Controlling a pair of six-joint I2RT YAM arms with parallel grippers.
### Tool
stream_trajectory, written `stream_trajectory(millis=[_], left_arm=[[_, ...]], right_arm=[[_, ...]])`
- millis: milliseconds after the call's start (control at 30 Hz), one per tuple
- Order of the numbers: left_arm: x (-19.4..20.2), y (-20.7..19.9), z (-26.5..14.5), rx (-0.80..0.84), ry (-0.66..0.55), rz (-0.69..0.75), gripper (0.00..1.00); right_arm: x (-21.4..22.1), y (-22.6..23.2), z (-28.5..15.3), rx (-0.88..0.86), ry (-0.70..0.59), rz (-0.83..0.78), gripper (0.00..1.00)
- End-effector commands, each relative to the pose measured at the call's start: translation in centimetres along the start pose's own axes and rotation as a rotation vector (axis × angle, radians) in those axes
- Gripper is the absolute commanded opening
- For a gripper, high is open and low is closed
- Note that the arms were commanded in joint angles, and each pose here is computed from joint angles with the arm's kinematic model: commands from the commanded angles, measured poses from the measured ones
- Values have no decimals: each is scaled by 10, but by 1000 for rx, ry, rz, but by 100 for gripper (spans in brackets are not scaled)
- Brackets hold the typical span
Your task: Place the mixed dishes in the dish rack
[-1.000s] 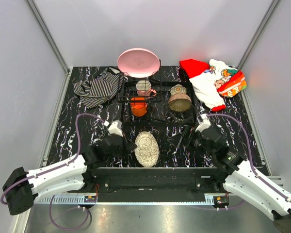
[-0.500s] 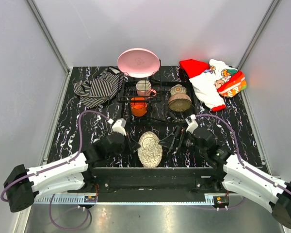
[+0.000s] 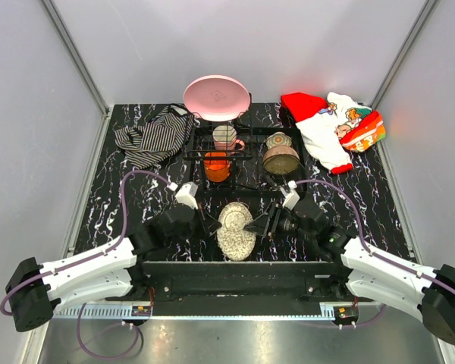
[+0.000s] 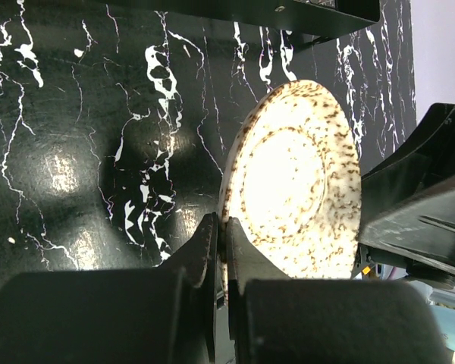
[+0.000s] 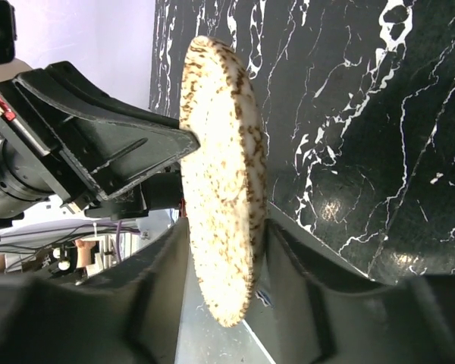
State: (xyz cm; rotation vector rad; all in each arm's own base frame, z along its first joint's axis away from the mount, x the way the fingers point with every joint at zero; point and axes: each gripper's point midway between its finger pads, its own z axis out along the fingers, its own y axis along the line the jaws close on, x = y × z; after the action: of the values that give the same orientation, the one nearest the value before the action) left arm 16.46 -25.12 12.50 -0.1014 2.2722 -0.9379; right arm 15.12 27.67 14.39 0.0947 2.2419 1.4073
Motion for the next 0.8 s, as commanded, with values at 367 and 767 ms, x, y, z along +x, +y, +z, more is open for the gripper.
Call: stream_trajectory(millis=[367,767], left_arm=[[-34,-57,-14,185,-89,-48,1],[-45,-45,-36,156,-147,-69,70]], right_arm=[[1,19,2,-96,2,16,0],[-23,4,-42,164,-82,-164,0]])
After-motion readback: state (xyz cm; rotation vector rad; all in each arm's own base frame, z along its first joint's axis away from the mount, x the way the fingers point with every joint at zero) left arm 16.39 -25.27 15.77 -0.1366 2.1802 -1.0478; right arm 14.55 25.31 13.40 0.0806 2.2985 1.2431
